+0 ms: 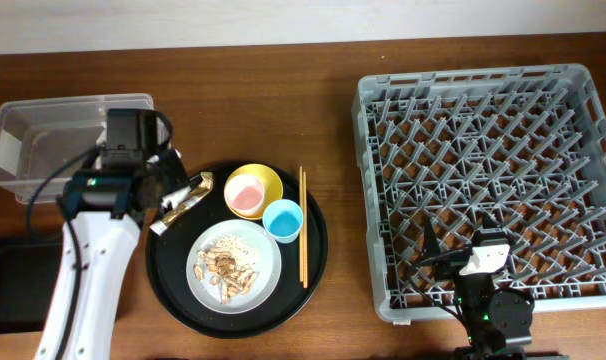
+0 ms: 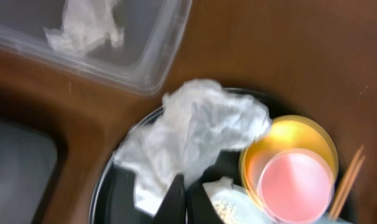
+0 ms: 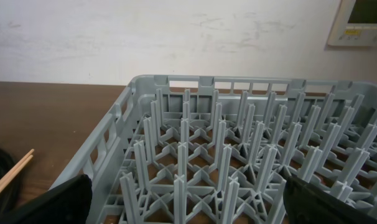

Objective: Sort waste into correct bins and load items into the dishwasher rack
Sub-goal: 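Move the tissue with the left gripper and release it into the clear bin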

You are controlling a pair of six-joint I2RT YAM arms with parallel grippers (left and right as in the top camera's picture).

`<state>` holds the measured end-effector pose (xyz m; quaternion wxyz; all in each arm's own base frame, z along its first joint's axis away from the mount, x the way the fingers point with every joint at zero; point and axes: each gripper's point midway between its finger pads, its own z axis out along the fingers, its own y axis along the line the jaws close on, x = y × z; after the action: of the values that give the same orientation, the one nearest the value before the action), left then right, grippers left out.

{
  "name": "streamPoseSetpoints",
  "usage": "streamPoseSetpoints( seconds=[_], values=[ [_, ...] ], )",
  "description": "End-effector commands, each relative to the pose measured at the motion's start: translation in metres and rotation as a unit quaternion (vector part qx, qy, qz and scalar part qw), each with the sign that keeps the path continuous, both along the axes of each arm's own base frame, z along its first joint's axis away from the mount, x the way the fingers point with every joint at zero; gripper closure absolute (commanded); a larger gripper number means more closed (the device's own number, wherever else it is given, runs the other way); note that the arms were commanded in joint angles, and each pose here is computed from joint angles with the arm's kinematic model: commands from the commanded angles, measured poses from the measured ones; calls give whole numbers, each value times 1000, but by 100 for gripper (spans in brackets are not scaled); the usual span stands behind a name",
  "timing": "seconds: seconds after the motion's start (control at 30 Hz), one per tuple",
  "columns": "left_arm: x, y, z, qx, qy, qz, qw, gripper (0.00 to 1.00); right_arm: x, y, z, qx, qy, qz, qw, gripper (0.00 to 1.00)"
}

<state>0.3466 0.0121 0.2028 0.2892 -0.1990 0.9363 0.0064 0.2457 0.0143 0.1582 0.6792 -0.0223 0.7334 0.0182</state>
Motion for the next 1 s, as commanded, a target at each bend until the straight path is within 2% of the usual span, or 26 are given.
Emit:
streamPoseSetpoints(
  seconds=[0.0,0.2,0.27,0.37,0.4,0.43,0.47,0.5,0.67,0.77,0.87,0.97],
  values=[
    [19,30,54,15,-118,52,992,99,0,0,-4,2,3,-2,1000,2],
    [47,87,95,66,-225,140,962,99,0,0,-3,2,3,-2,1000,2],
    [55,111,95,94,-235,180,951,99,0,0,-3,2,3,-2,1000,2],
    [62,134,77,108,-218,208,947,99,0,0,-3,2,3,-2,1000,2],
    [63,139,71,109,-211,212,948,92,0,0,-3,2,3,-2,1000,2],
    [65,143,64,111,-203,215,949,65,0,0,-3,2,3,-2,1000,2],
    [67,146,57,111,-196,218,950,14,0,0,-3,2,3,-2,1000,2],
    [69,148,52,112,-189,219,951,1,0,0,-4,2,3,-2,1000,2],
    [75,136,42,84,-181,192,961,1,0,0,-4,2,3,-2,1000,2],
    [74,113,34,35,-163,147,975,1,0,0,-3,2,3,-2,1000,2],
    [57,72,15,-54,-108,79,990,1,0,0,-4,2,3,-2,1000,2],
    [32,32,-8,-143,-35,30,989,1,0,0,-3,2,3,-2,1000,2]
  ],
)
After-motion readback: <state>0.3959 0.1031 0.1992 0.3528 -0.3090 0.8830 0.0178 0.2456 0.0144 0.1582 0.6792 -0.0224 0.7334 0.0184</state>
